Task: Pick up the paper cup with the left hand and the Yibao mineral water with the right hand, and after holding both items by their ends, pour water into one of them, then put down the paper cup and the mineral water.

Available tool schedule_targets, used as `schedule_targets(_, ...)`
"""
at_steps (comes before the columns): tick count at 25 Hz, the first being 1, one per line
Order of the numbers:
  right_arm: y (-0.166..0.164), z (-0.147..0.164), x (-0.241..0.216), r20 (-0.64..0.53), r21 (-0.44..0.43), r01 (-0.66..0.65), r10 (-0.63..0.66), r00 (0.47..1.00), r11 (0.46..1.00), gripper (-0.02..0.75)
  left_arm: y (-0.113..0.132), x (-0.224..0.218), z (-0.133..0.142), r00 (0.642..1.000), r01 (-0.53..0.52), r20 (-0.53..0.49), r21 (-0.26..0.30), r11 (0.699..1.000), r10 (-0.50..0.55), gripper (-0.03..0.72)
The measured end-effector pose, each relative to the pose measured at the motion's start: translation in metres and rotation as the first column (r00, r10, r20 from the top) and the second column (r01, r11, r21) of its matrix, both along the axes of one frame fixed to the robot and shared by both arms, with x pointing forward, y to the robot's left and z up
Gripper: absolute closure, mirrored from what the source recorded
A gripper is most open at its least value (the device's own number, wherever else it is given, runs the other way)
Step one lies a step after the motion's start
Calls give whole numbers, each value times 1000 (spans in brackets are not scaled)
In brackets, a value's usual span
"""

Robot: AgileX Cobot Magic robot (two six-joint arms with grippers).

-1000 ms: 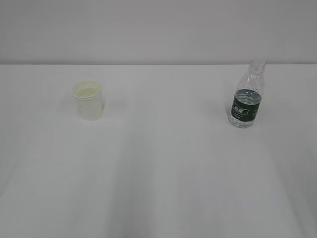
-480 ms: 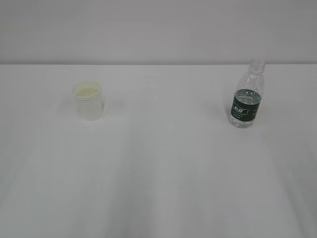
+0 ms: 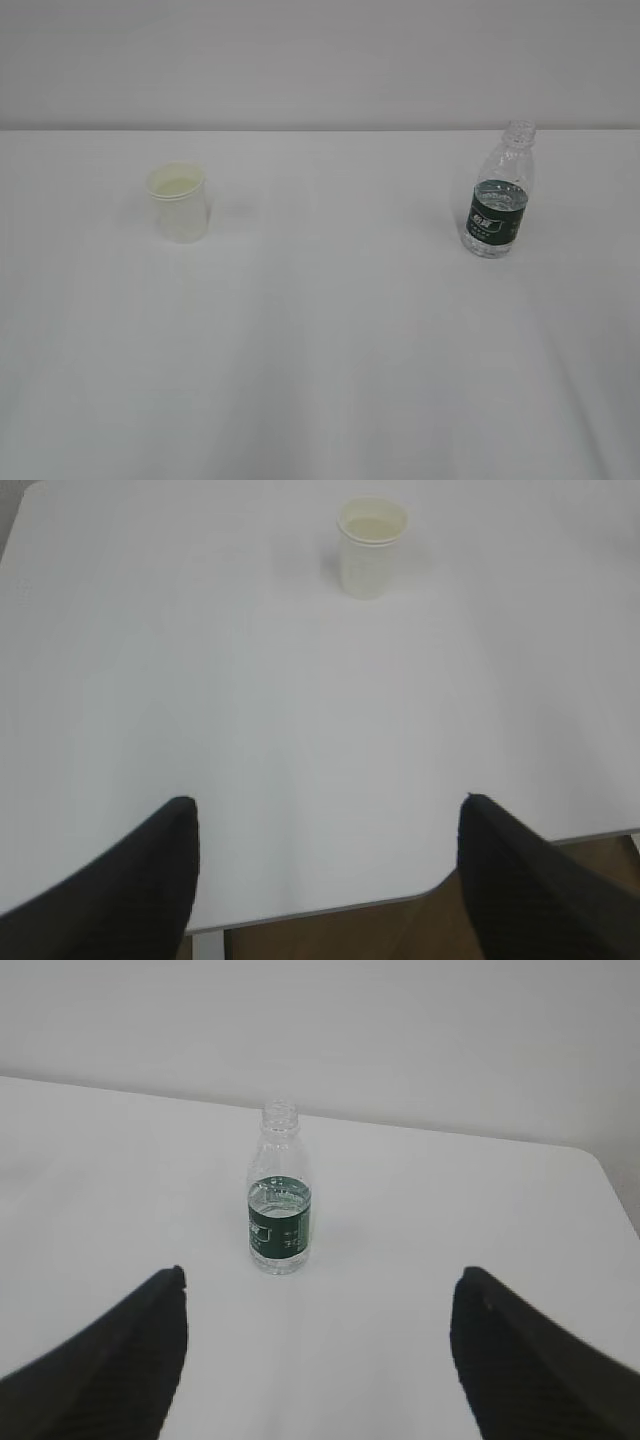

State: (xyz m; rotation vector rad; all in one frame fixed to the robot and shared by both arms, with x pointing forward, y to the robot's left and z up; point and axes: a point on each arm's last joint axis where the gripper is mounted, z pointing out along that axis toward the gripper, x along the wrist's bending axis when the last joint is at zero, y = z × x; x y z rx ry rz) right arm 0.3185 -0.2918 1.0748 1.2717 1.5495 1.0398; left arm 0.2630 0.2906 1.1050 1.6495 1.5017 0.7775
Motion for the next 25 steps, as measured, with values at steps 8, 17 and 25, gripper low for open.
schedule_targets(8, 6, 4, -3, -4, 4, -79, 79, 997, 997, 114, -4, -2, -1, 1000, 23, -17, -36, 999, -24, 101)
schedule_targets(17, 5, 17, -25, 32, 9, -101, 101, 994, 995, 114, -5, -6, -5, 996, 64, -63, -33, 997, -66, 101)
schedule_targets(25, 2, 24, -54, 28, -4, -116, 116, 993, 993, 114, -7, -26, -8, 994, 97, -35, -63, 993, -99, 101)
